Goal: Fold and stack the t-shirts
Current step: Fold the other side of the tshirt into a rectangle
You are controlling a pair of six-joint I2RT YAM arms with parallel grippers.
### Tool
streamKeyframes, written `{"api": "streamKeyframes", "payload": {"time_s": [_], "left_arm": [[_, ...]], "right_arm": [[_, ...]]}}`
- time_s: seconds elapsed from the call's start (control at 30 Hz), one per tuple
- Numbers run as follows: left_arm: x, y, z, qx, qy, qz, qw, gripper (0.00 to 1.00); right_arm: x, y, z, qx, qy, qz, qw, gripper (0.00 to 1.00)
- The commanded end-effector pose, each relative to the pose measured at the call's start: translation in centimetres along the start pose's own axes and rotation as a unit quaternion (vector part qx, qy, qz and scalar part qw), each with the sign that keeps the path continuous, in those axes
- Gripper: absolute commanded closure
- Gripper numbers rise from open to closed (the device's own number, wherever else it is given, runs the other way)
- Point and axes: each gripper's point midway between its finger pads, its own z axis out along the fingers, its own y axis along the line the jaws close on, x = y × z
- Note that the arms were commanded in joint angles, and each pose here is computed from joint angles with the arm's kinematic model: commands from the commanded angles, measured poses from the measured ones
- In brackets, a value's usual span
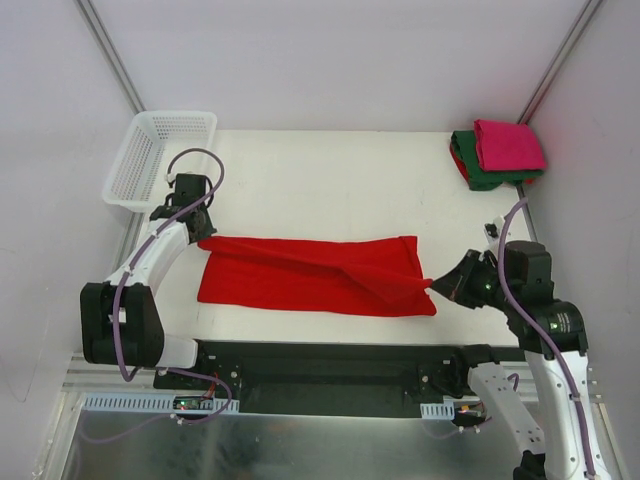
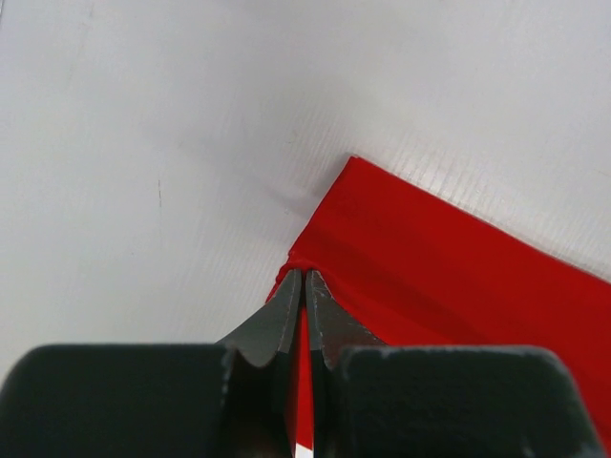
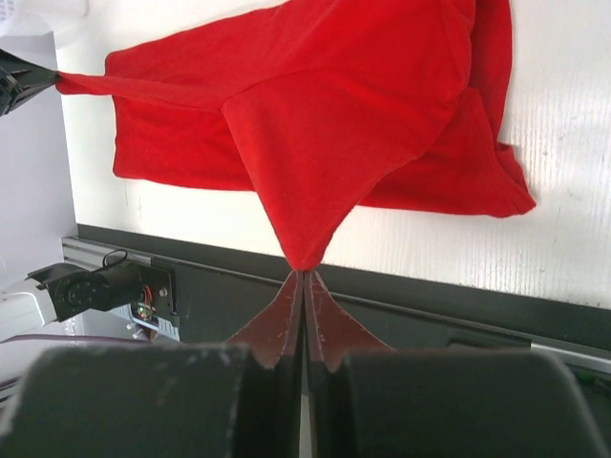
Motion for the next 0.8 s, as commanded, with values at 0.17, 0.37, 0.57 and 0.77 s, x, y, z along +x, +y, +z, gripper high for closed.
{"api": "streamKeyframes", "payload": {"time_s": [0.17, 0.37, 0.57, 0.77], "left_arm": [[0.3, 1.4, -1.7, -0.023, -0.010, -0.018, 1.000, 1.00], [0.7, 1.6, -2.7, -0.017, -0.011, -0.021, 1.000, 1.00], [1.6, 1.5, -4.0, 0.004, -0.015, -0.043, 0.999, 1.00], [2.4, 0.9, -5.5, 0.038, -0.025, -0.083, 0.995, 1.00]], "right_arm": [[1.3, 0.4, -1.7, -0.009, 0.008, -0.005, 1.000, 0.99], [1.5, 0.6, -2.7, -0.012, -0.001, -0.008, 1.000, 0.99], [1.9, 0.7, -3.6, -0.013, -0.007, -0.010, 1.000, 0.99], [2.4, 0.8, -4.0, -0.017, -0.004, -0.009, 1.000, 0.99]]}}
